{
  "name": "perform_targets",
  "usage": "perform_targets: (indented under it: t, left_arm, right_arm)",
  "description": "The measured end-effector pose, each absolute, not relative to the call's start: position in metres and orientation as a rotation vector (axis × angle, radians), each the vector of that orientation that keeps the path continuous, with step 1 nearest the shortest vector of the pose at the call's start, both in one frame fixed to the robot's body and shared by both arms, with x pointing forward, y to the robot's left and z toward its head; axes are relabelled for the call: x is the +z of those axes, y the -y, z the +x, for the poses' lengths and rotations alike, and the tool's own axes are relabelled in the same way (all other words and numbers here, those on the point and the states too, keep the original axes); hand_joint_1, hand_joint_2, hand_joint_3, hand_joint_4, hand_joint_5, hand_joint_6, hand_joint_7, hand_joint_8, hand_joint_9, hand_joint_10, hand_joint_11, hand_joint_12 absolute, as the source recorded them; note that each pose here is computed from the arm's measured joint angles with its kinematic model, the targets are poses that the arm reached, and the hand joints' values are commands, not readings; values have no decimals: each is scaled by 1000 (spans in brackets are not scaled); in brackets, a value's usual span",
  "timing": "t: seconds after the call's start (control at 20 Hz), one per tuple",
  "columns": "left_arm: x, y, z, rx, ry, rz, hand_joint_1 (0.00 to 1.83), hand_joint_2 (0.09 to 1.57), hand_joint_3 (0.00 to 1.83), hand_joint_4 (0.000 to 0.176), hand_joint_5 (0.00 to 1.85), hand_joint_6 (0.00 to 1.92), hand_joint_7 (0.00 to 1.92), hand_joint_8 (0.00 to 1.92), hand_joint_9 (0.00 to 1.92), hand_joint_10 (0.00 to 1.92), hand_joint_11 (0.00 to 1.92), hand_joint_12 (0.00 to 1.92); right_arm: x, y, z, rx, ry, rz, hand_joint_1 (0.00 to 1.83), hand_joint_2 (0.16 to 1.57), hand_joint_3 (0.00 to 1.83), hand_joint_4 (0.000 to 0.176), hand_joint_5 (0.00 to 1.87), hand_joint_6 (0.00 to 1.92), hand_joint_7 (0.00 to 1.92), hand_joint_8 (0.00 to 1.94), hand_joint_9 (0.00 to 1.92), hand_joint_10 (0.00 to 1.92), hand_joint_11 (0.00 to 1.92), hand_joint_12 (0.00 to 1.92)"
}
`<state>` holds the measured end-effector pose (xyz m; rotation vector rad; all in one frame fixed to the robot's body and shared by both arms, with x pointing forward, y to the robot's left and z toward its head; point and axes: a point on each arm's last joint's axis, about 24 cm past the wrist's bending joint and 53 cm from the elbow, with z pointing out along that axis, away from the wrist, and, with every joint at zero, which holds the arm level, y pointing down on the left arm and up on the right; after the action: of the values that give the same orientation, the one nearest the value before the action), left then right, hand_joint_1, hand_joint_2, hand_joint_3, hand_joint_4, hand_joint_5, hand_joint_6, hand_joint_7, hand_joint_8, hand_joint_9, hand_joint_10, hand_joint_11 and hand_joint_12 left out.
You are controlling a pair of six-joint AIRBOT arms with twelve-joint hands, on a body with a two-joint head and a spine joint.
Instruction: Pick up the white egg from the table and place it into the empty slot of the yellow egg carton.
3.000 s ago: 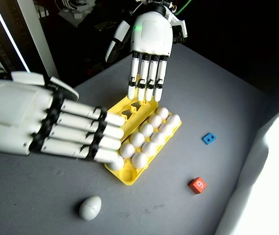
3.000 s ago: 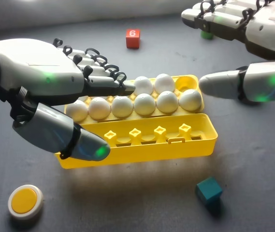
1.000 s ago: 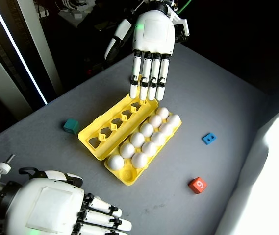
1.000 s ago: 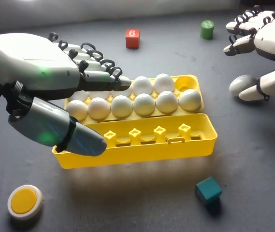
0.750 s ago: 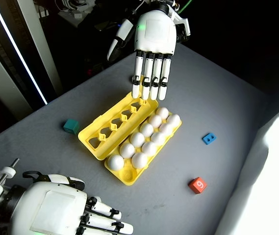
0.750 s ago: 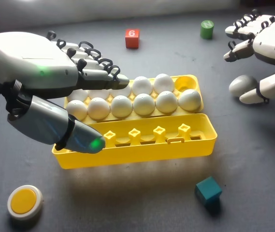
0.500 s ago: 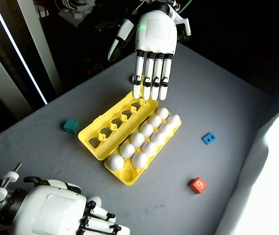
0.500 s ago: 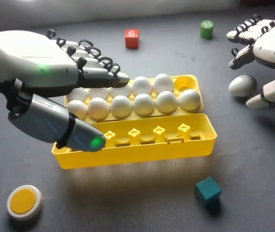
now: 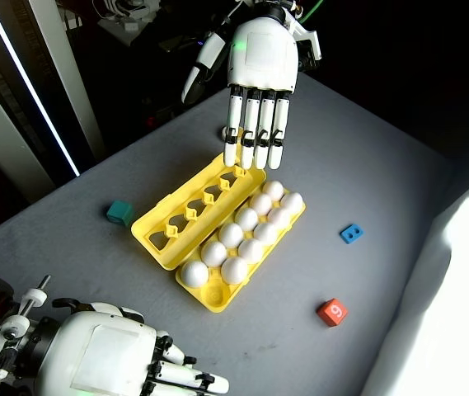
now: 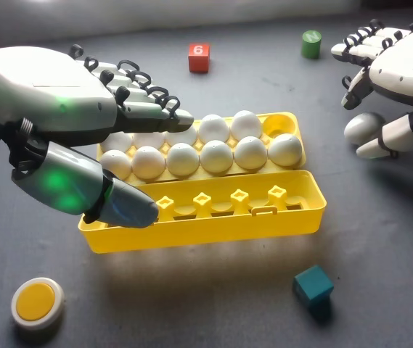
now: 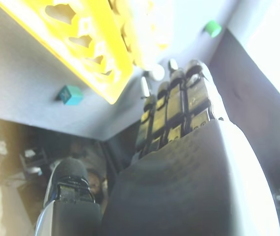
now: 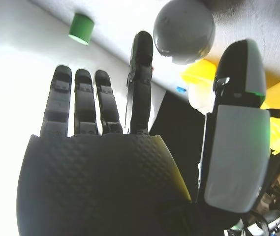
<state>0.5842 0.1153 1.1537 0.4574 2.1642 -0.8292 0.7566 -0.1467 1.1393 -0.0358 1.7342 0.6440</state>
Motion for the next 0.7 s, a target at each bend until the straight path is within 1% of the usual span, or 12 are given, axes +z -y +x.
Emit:
perform_targets:
  t: [0.05, 0.1, 0.15, 0.2, 0.25, 0.3, 0.35, 0.4, 0.45, 0.5, 0.55, 0.7]
  left_arm:
    - [1154, -115, 584, -829, -2164, 458, 0, 1132, 5, 0, 11, 4, 41, 10, 5, 2, 0, 0]
    - [1154, -115, 584, -829, -2164, 458, 0, 1132, 5, 0, 19, 7, 49, 12, 15, 6, 0, 0]
    - [1154, -115, 584, -829, -2164, 458, 0, 1132, 5, 0, 20, 7, 49, 11, 10, 3, 0, 0]
    - [1154, -115, 584, -829, -2164, 458, 0, 1131, 4, 0, 9, 2, 46, 9, 13, 5, 0, 0]
    - [1154, -115, 584, -829, -2165, 458, 0, 1129, 3, 0, 10, 2, 46, 7, 16, 5, 0, 0]
    - [1154, -115, 584, -829, -2164, 458, 0, 1129, 3, 0, 10, 2, 46, 7, 16, 5, 0, 0]
    - [1154, -115, 584, -829, -2164, 458, 0, 1134, 5, 0, 1, 0, 28, 1, 2, 0, 0, 0]
    - [1154, -115, 584, -829, -2165, 457, 0, 1135, 5, 0, 0, 0, 23, 0, 0, 0, 0, 0]
    - [1154, -115, 584, -829, -2165, 458, 0, 1135, 5, 0, 0, 0, 23, 0, 0, 0, 0, 0]
    - [1154, -115, 584, -829, -2165, 457, 0, 1136, 5, 0, 0, 0, 25, 1, 0, 0, 0, 0]
    - [1154, -115, 584, -829, -2164, 458, 0, 1136, 5, 0, 0, 0, 17, 0, 0, 0, 0, 0]
    - [1154, -115, 584, -829, -2165, 457, 0, 1136, 4, 0, 0, 0, 15, 0, 0, 0, 0, 0]
  right_arm:
    - [1139, 147, 757, 643, -1735, -37, 756, 905, 10, 45, 836, 37, 0, 0, 0, 0, 0, 0]
    - [1139, 146, 757, 643, -1735, -38, 797, 896, 4, 25, 870, 48, 0, 0, 0, 0, 0, 0]
    - [1139, 146, 757, 643, -1735, -38, 797, 899, 5, 24, 870, 44, 0, 0, 0, 0, 0, 0]
    - [1139, 147, 757, 642, -1734, -38, 840, 891, 1, 31, 908, 55, 0, 0, 0, 0, 0, 0]
    - [1139, 147, 757, 642, -1734, -38, 922, 887, 0, 35, 1021, 55, 0, 0, 0, 0, 0, 0]
    - [1139, 147, 757, 641, -1734, -38, 922, 887, 0, 35, 1021, 55, 0, 0, 0, 0, 0, 0]
    - [1139, 147, 757, 641, -1734, -38, 1035, 996, 9, 148, 1129, 548, 0, 0, 0, 0, 0, 0]
    - [1139, 146, 757, 642, -1732, -39, 1044, 1054, 3, 175, 1079, 804, 0, 0, 0, 0, 0, 0]
    - [1139, 147, 757, 642, -1731, -37, 1044, 1054, 3, 175, 1079, 804, 0, 0, 0, 0, 0, 0]
    - [1139, 147, 757, 641, -1731, -38, 1032, 1073, 5, 176, 1040, 874, 0, 0, 0, 0, 0, 0]
    - [1139, 147, 757, 641, -1731, -38, 1045, 1066, 0, 176, 1068, 841, 0, 0, 0, 0, 0, 0]
    - [1138, 147, 757, 640, -1731, -38, 1049, 1064, 0, 176, 1077, 830, 0, 0, 0, 0, 0, 0]
